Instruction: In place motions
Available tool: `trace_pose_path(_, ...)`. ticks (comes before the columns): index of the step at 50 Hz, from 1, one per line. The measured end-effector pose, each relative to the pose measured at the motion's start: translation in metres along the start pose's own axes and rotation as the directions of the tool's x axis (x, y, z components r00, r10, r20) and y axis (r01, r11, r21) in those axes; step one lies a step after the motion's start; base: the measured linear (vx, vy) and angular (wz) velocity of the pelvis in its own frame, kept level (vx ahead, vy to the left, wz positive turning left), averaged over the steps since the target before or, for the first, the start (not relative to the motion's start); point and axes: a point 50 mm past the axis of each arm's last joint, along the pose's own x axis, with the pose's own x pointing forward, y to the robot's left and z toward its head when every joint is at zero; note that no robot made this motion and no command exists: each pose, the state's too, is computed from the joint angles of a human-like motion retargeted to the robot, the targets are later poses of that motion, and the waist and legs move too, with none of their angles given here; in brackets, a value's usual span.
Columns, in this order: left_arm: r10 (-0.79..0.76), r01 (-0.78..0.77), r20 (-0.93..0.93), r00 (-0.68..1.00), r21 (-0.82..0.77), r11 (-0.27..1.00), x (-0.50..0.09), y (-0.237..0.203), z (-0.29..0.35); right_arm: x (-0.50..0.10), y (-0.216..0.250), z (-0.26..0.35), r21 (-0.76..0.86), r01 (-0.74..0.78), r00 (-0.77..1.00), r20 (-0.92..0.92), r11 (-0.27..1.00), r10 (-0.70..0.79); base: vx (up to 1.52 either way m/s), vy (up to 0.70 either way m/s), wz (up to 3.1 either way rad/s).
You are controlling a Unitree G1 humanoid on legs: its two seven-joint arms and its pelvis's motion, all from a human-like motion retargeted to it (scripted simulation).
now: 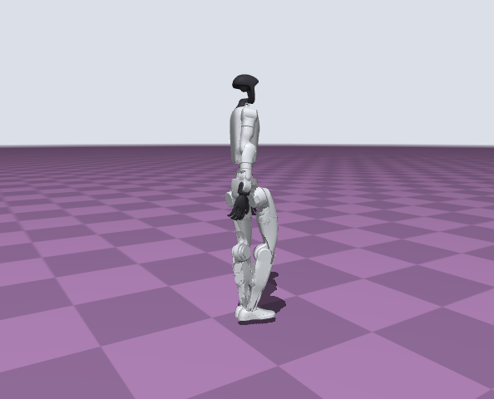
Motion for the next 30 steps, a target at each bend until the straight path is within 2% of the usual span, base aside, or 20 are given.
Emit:
trace_pose_path(13, -0.02, 0.008, -0.122, 0.992, -0.097, 0.995, -0.001, 0.002, -0.05, -0.007, -0.01, 0.056, -0.016, 0.058, 0.974, 0.219, 0.998, -0.053, 0.07, -0.04, 0.0)
trace_pose_path(19, -0.016, 0.018, -0.112, 0.994, 0.02, 1.0, 0.0, 0.0, -0.04, -0.006, -0.007, 0.052, -0.047, 0.046, 0.979, 0.201, 0.998, -0.035, -0.01, -0.04, -0.07)
trace_pose_path(22, -0.027, 0.034, -0.105, 0.994, 0.063, 0.997, 0.0, -0.005, -0.035, -0.005, -0.008, 0.044, -0.072, 0.064, 0.984, 0.171, 0.995, -0.051, -0.07, -0.06, -1.98)
trace_pose_path(30, -0.077, 0.085, -0.096, 0.992, 0.087, 0.993, 0.002, -0.016, -0.034, -0.007, -0.02, 0.039, -0.015, 0.092, 0.985, 0.145, 0.996, -0.089, -0.14, -0.08, -1.77)
